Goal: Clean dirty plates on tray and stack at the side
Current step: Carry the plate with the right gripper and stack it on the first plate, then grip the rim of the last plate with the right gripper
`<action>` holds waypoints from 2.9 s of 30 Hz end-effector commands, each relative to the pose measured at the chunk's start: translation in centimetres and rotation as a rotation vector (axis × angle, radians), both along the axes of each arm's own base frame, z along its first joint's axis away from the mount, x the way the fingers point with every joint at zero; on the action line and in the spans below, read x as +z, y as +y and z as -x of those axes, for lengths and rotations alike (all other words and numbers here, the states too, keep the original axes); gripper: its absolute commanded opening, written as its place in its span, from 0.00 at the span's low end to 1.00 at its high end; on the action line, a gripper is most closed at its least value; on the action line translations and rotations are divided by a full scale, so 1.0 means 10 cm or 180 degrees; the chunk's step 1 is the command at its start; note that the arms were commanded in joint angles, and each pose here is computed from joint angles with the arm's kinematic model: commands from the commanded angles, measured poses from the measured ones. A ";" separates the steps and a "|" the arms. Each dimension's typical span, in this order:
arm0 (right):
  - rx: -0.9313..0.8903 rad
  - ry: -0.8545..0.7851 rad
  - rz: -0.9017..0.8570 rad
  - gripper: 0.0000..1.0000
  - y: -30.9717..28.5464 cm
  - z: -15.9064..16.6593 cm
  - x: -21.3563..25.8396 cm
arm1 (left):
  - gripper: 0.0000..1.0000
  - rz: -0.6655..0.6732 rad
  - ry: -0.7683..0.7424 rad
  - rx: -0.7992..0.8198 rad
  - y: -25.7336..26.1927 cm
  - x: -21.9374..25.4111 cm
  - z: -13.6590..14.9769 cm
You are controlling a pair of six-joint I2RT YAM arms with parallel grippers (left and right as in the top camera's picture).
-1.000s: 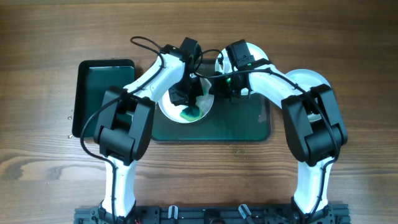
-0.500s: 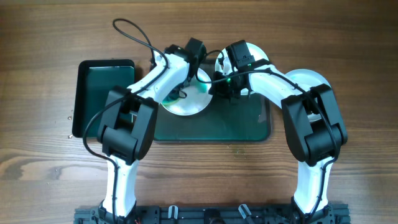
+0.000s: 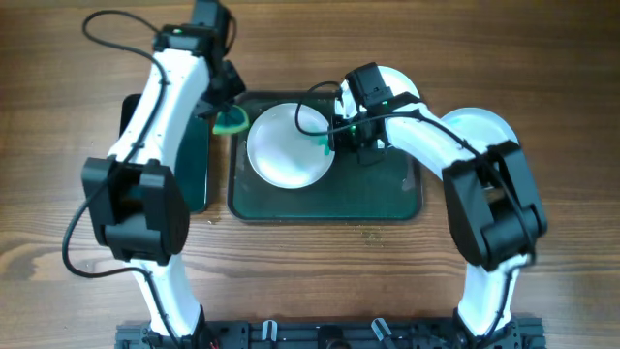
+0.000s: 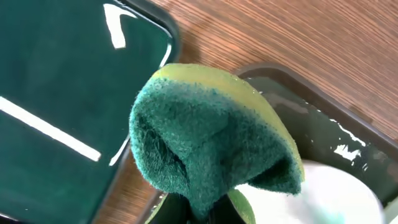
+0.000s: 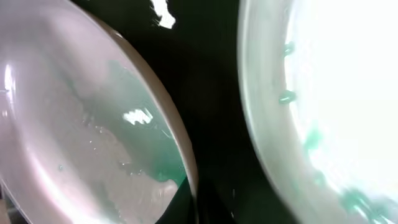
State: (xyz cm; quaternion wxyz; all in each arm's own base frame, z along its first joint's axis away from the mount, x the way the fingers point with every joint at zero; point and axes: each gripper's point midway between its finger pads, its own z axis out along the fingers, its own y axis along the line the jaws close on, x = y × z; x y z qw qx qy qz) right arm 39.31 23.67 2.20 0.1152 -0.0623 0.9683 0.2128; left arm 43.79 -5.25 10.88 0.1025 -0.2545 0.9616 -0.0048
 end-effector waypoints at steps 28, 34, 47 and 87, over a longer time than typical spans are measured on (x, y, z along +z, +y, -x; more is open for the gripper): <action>-0.0579 -0.3316 0.3533 0.04 -0.28 0.53 2.52 | 0.04 0.0164 -0.0090 -0.0037 0.06 0.13 -0.04; 0.0304 -0.1873 0.1679 0.04 0.16 0.53 1.51 | 0.04 0.0162 -0.0070 -0.0042 0.05 0.13 -0.03; -0.2033 -0.0016 0.0349 0.04 -2.72 0.11 1.07 | 0.04 0.0161 -0.0037 -0.0107 -0.04 0.12 0.01; -0.0652 -0.0690 0.0646 0.33 -1.92 -0.77 -0.07 | 0.04 0.0155 -0.0007 -0.0106 -0.03 0.12 0.03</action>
